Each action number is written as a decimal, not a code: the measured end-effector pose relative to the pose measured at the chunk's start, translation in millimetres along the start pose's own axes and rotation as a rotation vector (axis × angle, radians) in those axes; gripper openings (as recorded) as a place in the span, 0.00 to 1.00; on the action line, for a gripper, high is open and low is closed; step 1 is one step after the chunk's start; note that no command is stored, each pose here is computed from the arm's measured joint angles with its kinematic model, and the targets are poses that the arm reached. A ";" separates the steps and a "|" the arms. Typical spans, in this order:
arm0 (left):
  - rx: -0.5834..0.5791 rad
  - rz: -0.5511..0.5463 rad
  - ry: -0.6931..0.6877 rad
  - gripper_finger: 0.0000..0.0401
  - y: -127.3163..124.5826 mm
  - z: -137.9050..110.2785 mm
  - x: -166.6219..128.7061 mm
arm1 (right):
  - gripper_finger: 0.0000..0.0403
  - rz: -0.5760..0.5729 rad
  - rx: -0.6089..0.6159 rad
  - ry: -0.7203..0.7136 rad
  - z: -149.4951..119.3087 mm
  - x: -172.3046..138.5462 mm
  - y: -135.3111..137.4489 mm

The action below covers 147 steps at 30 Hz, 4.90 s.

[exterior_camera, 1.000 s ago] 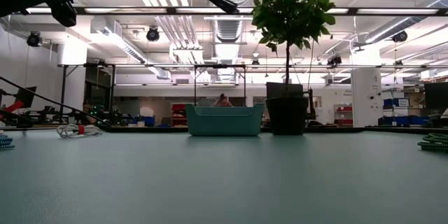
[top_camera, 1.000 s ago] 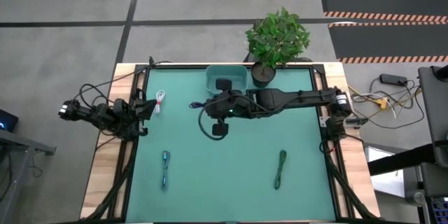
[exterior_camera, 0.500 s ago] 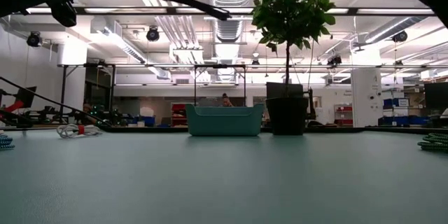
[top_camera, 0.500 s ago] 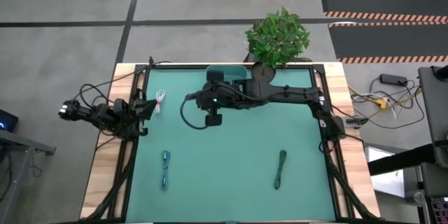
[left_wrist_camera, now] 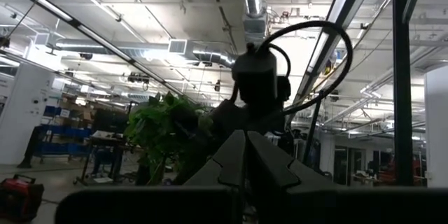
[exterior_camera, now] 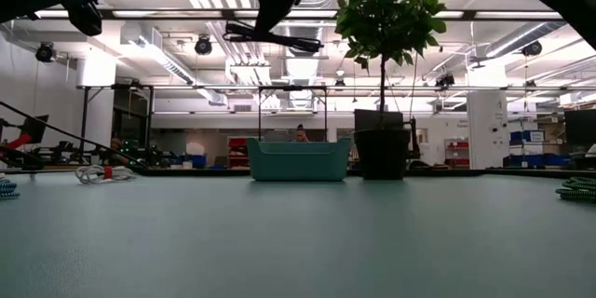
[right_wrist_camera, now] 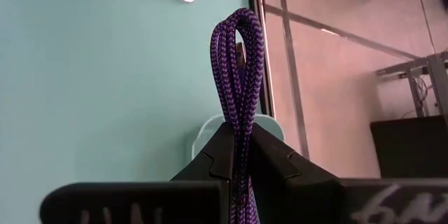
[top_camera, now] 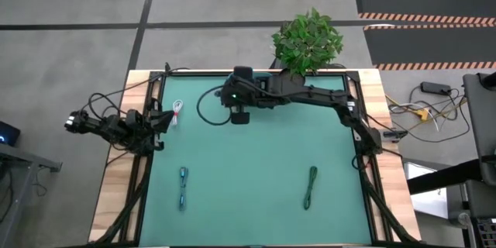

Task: Pick and place USB-C Cables
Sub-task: Put the purple charger cable into the green bin

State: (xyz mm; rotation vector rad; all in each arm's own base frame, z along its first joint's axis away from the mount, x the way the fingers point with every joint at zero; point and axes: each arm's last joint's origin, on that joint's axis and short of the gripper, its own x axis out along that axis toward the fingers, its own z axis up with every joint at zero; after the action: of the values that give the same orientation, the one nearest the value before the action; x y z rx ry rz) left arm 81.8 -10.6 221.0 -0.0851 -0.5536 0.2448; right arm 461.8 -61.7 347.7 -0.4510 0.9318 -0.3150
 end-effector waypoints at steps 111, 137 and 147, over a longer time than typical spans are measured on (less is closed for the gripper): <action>0.039 0.000 0.007 0.00 -0.2 -0.8 0.2 | 0.04 0.122 0.140 0.230 -105.0 156.4 -73.3; 0.040 0.000 0.007 0.00 -0.2 -0.7 0.2 | 0.04 0.143 0.117 0.266 -115.5 180.6 -62.9; 0.040 0.000 0.007 0.00 -0.2 -0.7 0.2 | 0.04 0.142 0.114 0.269 -117.6 181.4 -64.9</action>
State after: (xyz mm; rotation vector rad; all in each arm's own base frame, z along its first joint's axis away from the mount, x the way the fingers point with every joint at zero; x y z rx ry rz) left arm 82.4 -10.7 220.5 -0.0475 -0.5419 0.2554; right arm 462.4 -226.5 193.4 -0.2392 1.1947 -0.3021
